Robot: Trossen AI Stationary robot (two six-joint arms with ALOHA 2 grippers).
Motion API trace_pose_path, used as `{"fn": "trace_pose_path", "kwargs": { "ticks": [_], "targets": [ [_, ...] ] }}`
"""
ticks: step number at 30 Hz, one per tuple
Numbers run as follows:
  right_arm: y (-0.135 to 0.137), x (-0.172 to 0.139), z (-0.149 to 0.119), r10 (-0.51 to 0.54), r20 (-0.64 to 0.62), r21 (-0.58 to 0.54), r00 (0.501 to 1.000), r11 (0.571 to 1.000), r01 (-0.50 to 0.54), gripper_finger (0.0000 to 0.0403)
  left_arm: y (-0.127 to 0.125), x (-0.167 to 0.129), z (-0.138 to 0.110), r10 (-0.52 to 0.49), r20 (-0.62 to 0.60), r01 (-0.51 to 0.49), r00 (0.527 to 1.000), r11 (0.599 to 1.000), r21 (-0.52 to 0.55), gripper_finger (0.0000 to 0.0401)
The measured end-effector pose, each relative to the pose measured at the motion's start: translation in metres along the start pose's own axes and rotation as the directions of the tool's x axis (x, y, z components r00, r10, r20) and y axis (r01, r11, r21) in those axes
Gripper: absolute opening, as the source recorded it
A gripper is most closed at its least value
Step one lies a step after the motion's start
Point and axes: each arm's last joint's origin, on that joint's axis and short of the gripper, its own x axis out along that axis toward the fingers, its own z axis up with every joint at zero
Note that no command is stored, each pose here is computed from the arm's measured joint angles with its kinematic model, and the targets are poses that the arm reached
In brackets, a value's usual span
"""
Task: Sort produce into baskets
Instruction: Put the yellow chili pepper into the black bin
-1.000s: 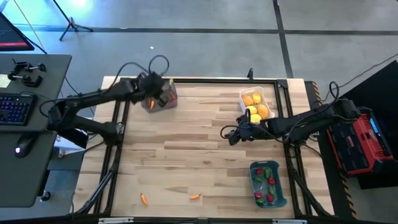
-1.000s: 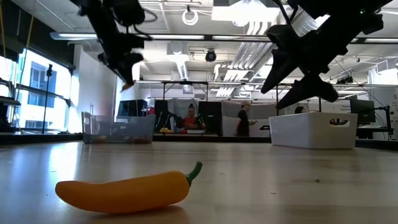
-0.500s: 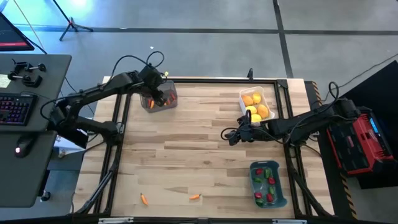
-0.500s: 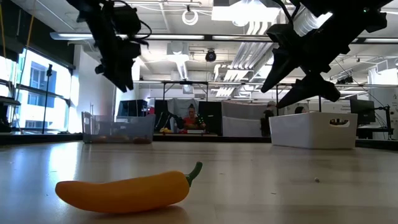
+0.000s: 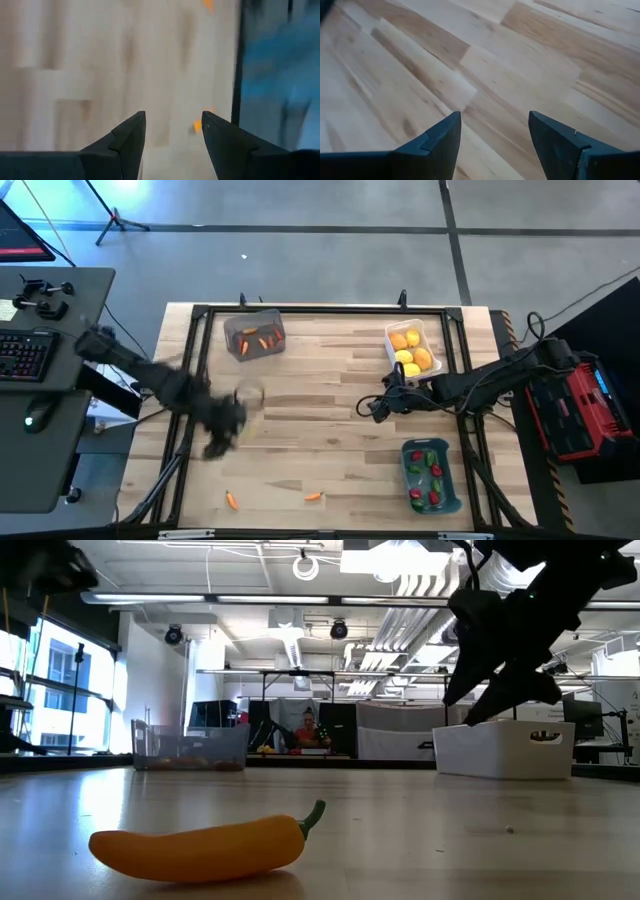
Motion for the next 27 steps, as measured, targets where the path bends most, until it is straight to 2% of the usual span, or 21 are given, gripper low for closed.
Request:
{"fn": "trace_pose_path", "kwargs": {
  "ticks": [3,7,11,14,16,20,24,27],
  "targets": [
    [-0.002,0.000,-0.001,-0.023,-0.010,-0.006,1.000,1.000,0.023,0.0222,-0.034,0.022,-0.019,-0.001,-0.077,0.021,0.997,0.963,0.267,0.0180],
    [-0.003,0.000,-0.001,-0.027,-0.012,-0.003,1.000,1.000,0.027,0.0222,-0.071,0.057,-0.041,0.015,-0.132,0.059,0.991,0.837,0.544,0.0179],
    [-0.003,0.000,-0.001,-0.027,-0.012,0.018,1.000,0.999,0.027,0.0222,-0.094,0.092,-0.062,0.068,-0.136,0.046,0.988,0.719,0.693,0.0179],
    [-0.003,0.000,-0.001,-0.027,-0.012,0.023,1.000,0.999,0.028,0.0222,-0.098,0.116,-0.077,0.173,-0.125,-0.013,0.977,0.633,0.774,0.0179],
    [-0.003,0.000,-0.001,-0.027,-0.012,0.023,1.000,0.999,0.027,0.0222,-0.099,0.128,-0.083,0.228,-0.110,-0.048,0.967,0.594,0.803,0.0179],
    [-0.003,0.000,-0.001,-0.028,-0.011,0.023,1.000,0.999,0.028,0.0222,-0.100,0.147,-0.088,0.253,-0.137,-0.039,0.958,0.587,0.808,0.0179],
    [-0.003,0.000,-0.001,-0.032,-0.002,0.023,0.999,0.999,0.032,0.0222,-0.109,0.157,-0.087,0.145,-0.168,0.048,0.975,0.603,0.796,0.0179],
    [-0.003,0.000,-0.001,-0.032,-0.001,0.024,0.999,0.999,0.032,0.0222,-0.111,0.165,-0.088,0.131,-0.152,0.044,0.980,0.601,0.798,0.0179]
  ]
}}
